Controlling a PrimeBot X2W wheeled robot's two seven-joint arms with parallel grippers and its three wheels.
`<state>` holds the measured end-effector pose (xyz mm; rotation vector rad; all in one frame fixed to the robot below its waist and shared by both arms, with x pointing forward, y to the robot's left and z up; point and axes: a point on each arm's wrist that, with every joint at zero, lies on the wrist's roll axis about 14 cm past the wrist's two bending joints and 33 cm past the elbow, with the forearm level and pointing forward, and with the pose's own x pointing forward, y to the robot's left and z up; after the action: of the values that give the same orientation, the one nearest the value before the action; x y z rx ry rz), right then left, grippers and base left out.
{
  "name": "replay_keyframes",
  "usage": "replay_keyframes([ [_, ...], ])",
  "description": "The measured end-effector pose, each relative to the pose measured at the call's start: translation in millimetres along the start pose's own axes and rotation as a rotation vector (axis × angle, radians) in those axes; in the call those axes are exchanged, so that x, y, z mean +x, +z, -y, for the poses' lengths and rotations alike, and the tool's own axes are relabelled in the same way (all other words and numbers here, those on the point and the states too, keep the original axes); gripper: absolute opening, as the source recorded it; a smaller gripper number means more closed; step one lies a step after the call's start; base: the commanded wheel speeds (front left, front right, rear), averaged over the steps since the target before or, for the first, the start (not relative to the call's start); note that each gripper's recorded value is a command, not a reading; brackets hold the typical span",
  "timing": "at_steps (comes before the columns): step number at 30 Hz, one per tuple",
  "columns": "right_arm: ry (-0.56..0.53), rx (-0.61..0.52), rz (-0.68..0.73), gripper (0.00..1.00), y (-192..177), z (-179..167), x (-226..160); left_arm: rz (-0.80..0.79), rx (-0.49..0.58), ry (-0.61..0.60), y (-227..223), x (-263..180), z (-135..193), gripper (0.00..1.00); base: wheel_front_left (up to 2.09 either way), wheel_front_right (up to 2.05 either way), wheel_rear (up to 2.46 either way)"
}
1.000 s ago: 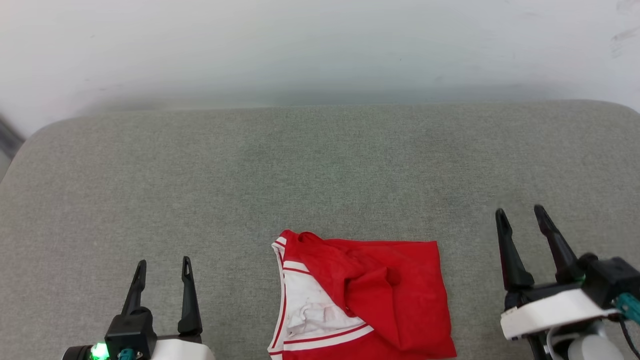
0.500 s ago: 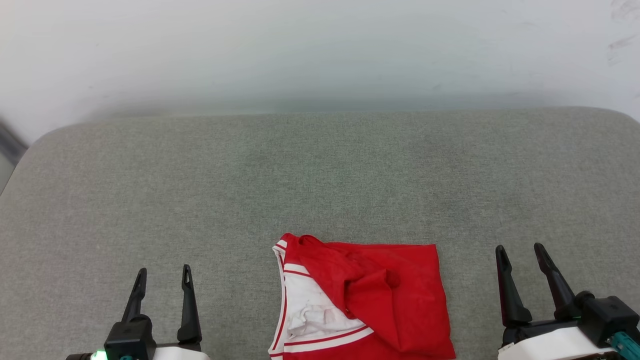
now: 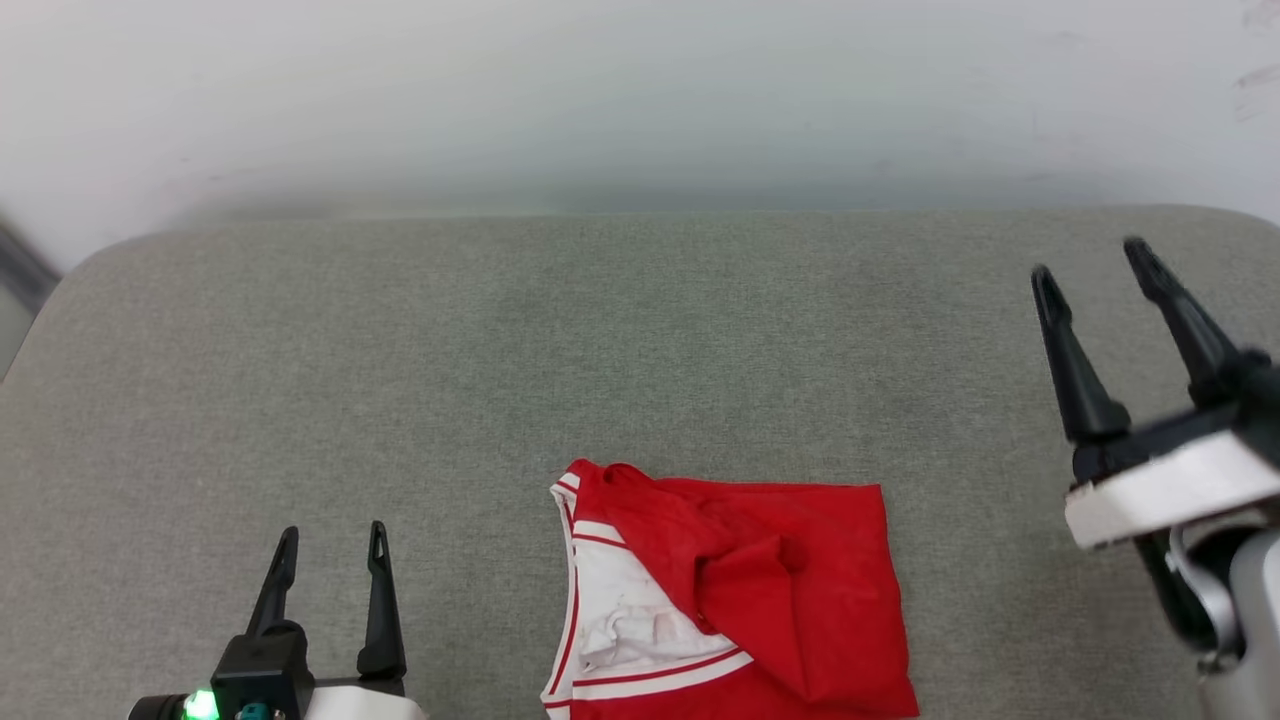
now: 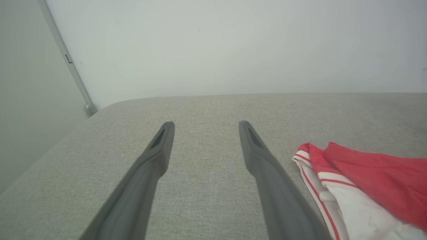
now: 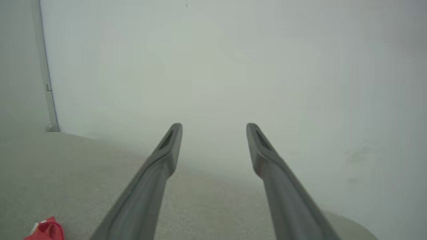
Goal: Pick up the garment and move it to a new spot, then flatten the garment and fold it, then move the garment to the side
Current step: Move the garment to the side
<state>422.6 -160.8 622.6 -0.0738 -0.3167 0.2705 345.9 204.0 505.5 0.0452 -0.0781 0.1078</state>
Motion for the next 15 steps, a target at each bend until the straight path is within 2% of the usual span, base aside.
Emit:
replay_keyframes([
  [4, 0.102, 0.015, -0.167, 1.0, -9.3, -8.8, 19.7, -0.002, -0.001, -0.003, -0.8, 2.6, 0.3, 1.0, 0.0, 0.0, 0.0],
  [7, 0.17, 0.082, -0.39, 1.0, -38.2, -16.4, 19.2, -0.007, -0.001, 0.0, -2.6, 4.1, -0.3, 1.0, 0.0, 0.0, 0.0],
  [12, 0.267, 0.23, -0.798, 1.0, -94.2, -26.8, -10.2, -0.011, -0.001, 0.003, -4.6, 10.3, -0.4, 1.0, 0.0, 0.0, 0.0],
  [15, 0.321, 0.312, -0.975, 1.0, -117.7, -35.8, -31.0, -0.016, -0.001, 0.005, -6.5, 14.6, -0.7, 1.0, 0.0, 0.0, 0.0],
])
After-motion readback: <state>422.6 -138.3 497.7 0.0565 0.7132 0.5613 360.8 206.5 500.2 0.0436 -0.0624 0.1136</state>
